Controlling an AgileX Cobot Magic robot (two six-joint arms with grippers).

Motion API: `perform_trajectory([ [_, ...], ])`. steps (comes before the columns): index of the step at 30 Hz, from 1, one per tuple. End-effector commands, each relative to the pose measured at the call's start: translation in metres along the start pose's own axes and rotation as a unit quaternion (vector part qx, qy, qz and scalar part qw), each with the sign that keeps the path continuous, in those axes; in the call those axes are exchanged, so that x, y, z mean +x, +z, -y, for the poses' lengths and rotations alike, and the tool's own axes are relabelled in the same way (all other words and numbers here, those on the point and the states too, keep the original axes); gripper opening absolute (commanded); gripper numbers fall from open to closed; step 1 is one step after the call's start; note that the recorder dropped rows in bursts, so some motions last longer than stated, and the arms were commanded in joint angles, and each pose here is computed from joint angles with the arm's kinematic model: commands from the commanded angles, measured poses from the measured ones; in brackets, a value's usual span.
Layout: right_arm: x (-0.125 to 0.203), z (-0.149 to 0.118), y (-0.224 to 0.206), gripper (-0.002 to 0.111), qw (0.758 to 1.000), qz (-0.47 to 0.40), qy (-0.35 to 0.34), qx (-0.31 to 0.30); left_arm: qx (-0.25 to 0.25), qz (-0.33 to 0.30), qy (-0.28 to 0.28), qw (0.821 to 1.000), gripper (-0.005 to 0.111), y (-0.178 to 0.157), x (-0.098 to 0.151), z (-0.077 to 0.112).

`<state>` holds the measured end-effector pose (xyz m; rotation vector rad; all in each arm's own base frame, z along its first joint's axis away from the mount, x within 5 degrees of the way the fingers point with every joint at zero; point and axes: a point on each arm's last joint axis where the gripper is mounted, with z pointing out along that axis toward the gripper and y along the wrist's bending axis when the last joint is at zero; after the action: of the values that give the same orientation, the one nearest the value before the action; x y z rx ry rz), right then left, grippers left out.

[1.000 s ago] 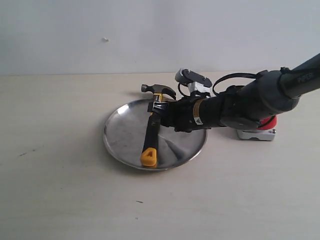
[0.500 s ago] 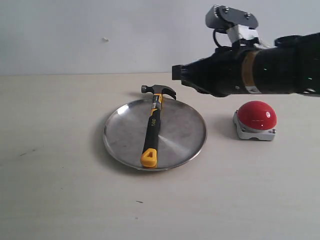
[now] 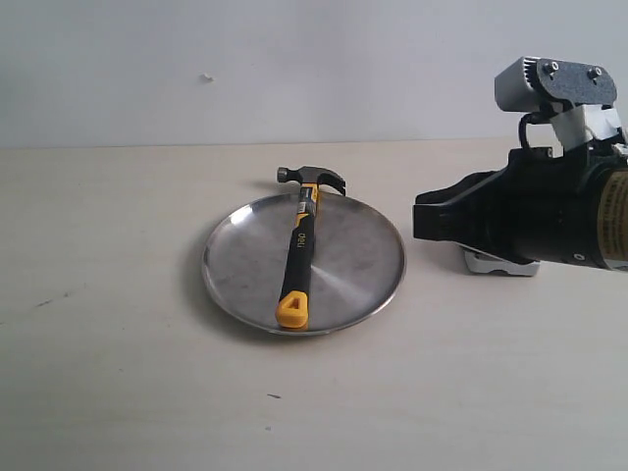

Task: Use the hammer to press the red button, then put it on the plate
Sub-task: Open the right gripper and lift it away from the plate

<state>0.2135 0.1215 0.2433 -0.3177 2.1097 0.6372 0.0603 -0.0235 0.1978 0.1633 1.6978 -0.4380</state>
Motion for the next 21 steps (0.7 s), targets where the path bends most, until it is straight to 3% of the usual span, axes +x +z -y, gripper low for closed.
perform_trajectory([
  [1,-0.0001,-0.0011,-0.0022,0.000,1.000,0.003,-0.003,-0.004,0.001,0.004,-0.001,1.000,0.000,-0.0005,-0.0006,0.0002],
  [16,-0.0001,-0.0012,-0.0022,0.000,1.000,0.003,-0.002,-0.005,0.001,0.004,-0.001,1.000,0.000,-0.0005,-0.0006,0.0002],
  [21,-0.0039,-0.0014,-0.0121,0.000,0.999,0.019,-0.033,0.008,0.001,0.004,-0.001,1.000,0.000,-0.0005,-0.0006,0.0002],
])
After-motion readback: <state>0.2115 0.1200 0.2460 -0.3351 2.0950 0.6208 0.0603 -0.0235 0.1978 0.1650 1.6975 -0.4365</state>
